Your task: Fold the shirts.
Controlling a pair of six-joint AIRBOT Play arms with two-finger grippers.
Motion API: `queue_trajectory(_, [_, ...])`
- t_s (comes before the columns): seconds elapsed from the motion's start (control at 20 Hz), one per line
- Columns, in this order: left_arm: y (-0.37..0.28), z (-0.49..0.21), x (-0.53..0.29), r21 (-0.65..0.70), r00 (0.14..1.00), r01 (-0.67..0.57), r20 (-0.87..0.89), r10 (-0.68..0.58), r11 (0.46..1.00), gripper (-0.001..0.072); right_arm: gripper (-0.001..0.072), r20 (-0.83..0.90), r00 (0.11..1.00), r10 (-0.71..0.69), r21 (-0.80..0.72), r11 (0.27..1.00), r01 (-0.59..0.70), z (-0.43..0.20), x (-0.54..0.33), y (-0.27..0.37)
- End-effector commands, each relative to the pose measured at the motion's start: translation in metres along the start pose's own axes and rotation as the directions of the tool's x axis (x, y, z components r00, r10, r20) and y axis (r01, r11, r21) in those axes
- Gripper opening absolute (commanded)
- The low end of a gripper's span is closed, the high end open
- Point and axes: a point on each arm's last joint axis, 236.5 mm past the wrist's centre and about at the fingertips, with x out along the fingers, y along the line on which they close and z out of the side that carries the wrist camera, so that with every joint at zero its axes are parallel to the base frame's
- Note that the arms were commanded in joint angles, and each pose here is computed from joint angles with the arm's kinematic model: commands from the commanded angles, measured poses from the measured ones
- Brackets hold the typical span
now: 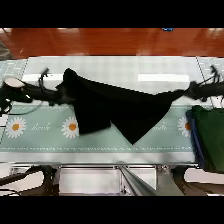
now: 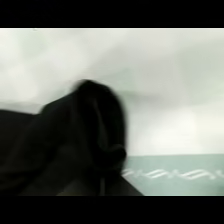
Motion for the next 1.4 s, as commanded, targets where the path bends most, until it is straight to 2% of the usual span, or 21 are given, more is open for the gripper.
queue_trajectory(0.0, [-0.059,0.05,-0.075,0.175,0.986,0.014,0.161,-0.042,0.984,0.002,0.0023,0.181,0.983,0.026,-0.164,0.986,0.004,0.038,-0.087,0.066])
queue_trajectory(0.15, [-0.147,0.091,-0.186,0.393,0.892,-0.086,0.439,-0.104,0.915,0.002,0.0023,0.468,0.881,0.076,-0.325,0.941,0.092,0.065,-0.207,0.149])
queue_trajectory(0.3, [-0.246,0.095,-0.305,0.532,0.703,-0.247,0.673,-0.228,0.81,0.002,0.0023,0.667,0.725,0.173,-0.413,0.895,0.167,0.047,-0.316,0.226])
queue_trajectory(0.4, [-0.298,0.071,-0.363,0.576,0.598,-0.333,0.741,-0.305,0.746,0.0019,0.0024,0.749,0.617,0.241,-0.461,0.858,0.225,0.016,-0.375,0.268])
queue_trajectory(0.5, [-0.326,0.038,-0.399,0.575,0.535,-0.417,0.781,-0.321,0.704,0.002,0.0024,0.806,0.529,0.264,-0.476,0.821,0.314,-0.019,-0.418,0.292])
queue_trajectory(0.6, [-0.333,0.009,-0.425,0.515,0.451,-0.528,0.844,-0.291,0.675,0.002,0.0023,0.847,0.46,0.266,-0.461,0.799,0.387,-0.053,-0.444,0.302])
queue_trajectory(0.7, [-0.332,-0.019,-0.45,0.418,0.356,-0.605,0.903,-0.239,0.678,0.002,0.0023,0.867,0.417,0.272,-0.452,0.782,0.429,-0.08,-0.46,0.309])
queue_trajectory(0.95, [-0.346,-0.101,-0.487,0.333,0.213,-0.702,0.942,-0.261,0.629,0.002,0.0024,0.882,0.414,0.226,-0.419,0.779,0.466,-0.12,-0.465,0.303])
queue_trajectory(1.05, [-0.333,-0.124,-0.501,0.289,0.18,-0.718,0.956,-0.232,0.634,0.002,0.0024,0.874,0.434,0.218,-0.424,0.778,0.464,-0.13,-0.46,0.302])
queue_trajectory(1.2, [-0.301,-0.126,-0.497,0.238,0.206,-0.729,0.97,-0.126,0.642,0.002,0.0023,0.862,0.467,0.199,-0.423,0.79,0.443,-0.135,-0.448,0.294])
queue_trajectory(1.35, [-0.264,-0.091,-0.455,0.238,0.31,-0.718,0.951,-0.005,0.655,0.002,0.0023,0.809,0.564,0.165,-0.427,0.825,0.37,-0.12,-0.407,0.272])
